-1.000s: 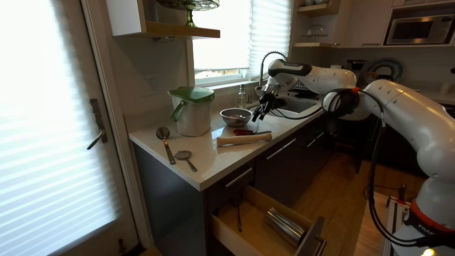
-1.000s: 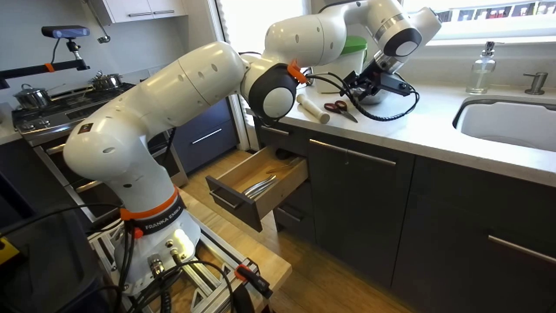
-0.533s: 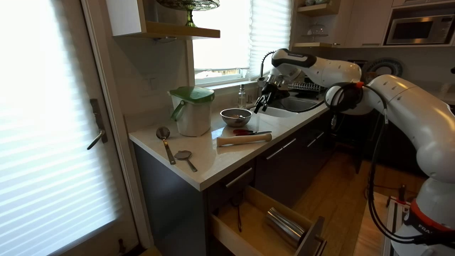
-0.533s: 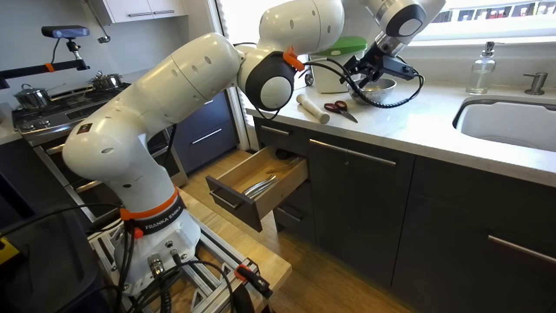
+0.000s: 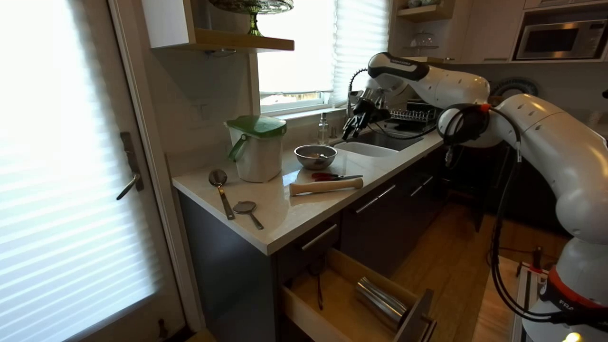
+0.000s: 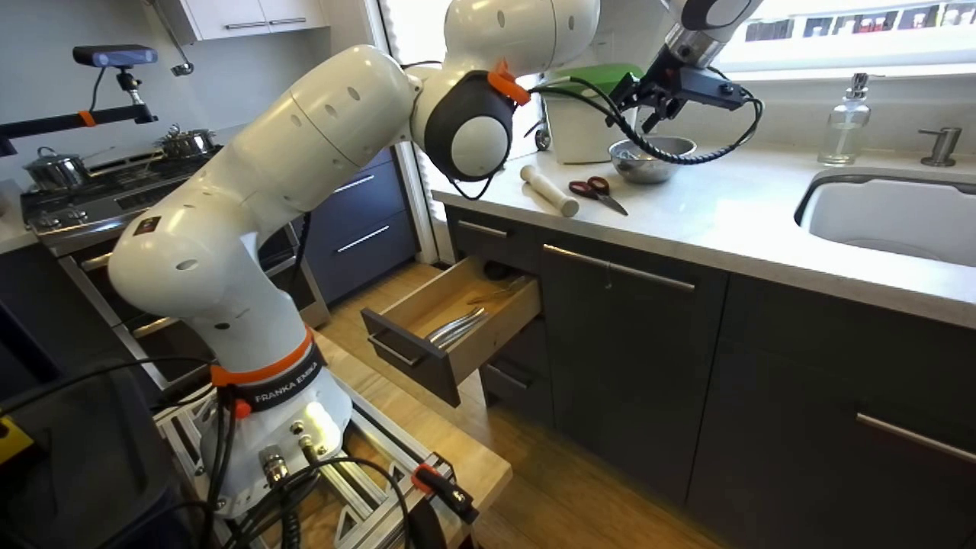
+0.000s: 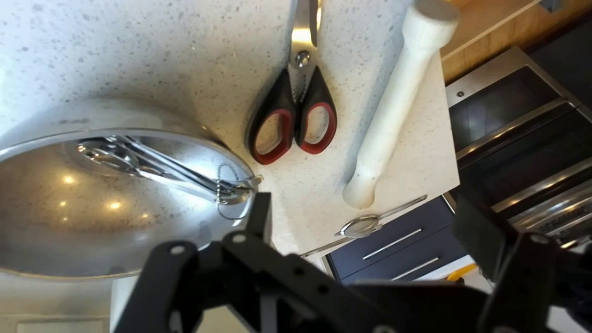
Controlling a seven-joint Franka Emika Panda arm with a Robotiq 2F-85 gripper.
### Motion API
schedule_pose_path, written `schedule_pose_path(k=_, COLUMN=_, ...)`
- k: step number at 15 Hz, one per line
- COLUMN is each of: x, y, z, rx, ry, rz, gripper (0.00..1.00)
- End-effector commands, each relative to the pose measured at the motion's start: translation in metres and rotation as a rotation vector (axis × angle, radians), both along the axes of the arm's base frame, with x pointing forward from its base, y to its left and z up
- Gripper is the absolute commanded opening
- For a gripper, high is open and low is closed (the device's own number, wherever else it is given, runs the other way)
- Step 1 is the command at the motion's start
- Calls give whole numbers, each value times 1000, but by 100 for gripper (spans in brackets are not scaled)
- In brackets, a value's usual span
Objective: Pick up the scissors and place it in between the wooden rolling pin and the silver bowl
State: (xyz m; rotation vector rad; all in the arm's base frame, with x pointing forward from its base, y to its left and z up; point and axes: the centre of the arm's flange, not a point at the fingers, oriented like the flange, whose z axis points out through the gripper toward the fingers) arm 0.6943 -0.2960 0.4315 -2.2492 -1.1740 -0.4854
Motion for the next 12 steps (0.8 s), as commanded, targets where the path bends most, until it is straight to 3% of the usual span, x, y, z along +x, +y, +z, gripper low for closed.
schedule_pose_path(k=1, x=-1, y=-2, z=7, rx=-9, ry=-4, rz=-8, gripper=100)
schedule_pose_path(k=12, x=-4, y=-4, z=13, rx=-20, ry=-5, rz=-19, gripper=100)
